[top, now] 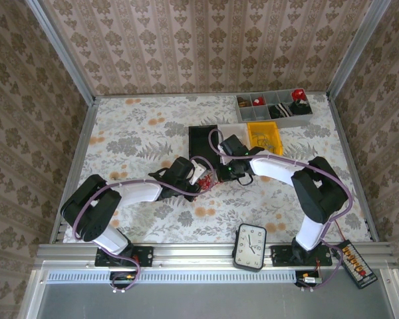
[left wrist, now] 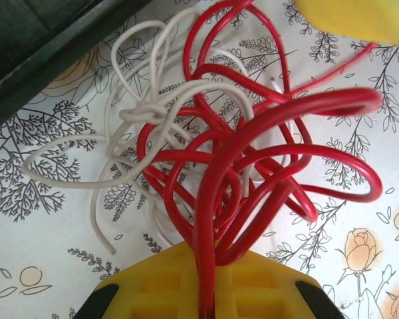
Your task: Untangle the cables
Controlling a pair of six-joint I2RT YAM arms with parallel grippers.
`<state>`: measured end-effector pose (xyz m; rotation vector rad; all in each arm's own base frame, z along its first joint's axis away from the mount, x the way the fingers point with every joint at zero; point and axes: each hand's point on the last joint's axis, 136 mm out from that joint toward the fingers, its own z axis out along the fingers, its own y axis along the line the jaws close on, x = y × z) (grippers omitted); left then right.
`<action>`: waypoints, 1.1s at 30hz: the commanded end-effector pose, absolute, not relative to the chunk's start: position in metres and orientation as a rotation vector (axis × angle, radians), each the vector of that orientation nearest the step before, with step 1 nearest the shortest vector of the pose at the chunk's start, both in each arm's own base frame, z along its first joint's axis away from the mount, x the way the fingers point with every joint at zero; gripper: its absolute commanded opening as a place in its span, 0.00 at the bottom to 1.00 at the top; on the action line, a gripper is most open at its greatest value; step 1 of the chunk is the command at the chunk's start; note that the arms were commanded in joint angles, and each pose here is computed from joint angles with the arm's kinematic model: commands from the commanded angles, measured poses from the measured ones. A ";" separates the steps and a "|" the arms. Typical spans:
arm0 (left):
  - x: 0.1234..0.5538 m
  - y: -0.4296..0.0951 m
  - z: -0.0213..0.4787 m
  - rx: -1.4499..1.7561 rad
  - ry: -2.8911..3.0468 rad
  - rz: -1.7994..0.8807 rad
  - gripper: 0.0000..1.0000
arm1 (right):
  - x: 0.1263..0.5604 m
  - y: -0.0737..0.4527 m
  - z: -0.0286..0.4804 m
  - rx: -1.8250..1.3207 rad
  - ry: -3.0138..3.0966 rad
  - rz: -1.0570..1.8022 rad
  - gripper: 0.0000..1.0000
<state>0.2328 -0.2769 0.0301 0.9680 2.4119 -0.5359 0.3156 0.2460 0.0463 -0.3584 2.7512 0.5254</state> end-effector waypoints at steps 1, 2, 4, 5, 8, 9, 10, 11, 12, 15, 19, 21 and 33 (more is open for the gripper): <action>0.231 -0.268 0.023 0.983 2.440 -0.470 0.00 | 0.316 0.232 0.057 -0.309 2.720 0.499 0.00; 0.233 -0.266 0.022 0.975 2.445 -0.451 0.00 | 0.317 0.225 0.058 -0.272 2.718 0.483 0.00; 0.237 -0.260 0.019 0.945 2.462 -0.409 0.00 | 0.319 0.210 0.061 -0.186 2.707 0.449 0.00; 0.238 -0.257 0.019 0.930 2.471 -0.400 0.00 | 0.319 0.201 0.063 -0.138 2.701 0.426 0.00; 0.241 -0.251 0.016 0.876 2.498 -0.393 0.00 | 0.318 0.171 0.071 0.037 2.663 0.361 0.00; 0.242 -0.249 0.016 0.862 2.505 -0.391 0.00 | 0.315 0.162 0.073 0.092 2.656 0.348 0.00; 0.243 -0.247 0.015 0.844 2.512 -0.383 0.00 | 0.312 0.153 0.074 0.152 2.649 0.336 0.00; 0.243 -0.246 0.014 0.833 2.517 -0.380 0.00 | 0.309 0.145 0.074 0.199 2.644 0.330 0.00; 0.244 -0.244 0.013 0.823 2.522 -0.373 0.00 | 0.305 0.136 0.073 0.253 2.644 0.313 0.00; 0.247 -0.236 0.009 0.787 2.541 -0.330 0.00 | 0.294 0.105 0.079 0.413 2.601 0.249 0.00; 0.249 -0.226 0.003 0.756 2.566 -0.277 0.00 | 0.275 0.051 0.078 0.707 2.529 0.100 0.00; 0.250 -0.224 0.002 0.750 2.575 -0.261 0.00 | 0.267 0.030 0.076 0.845 2.487 0.069 0.00; 0.254 -0.214 -0.002 0.731 2.592 -0.197 0.00 | 0.232 -0.043 0.072 1.238 2.352 -0.055 0.00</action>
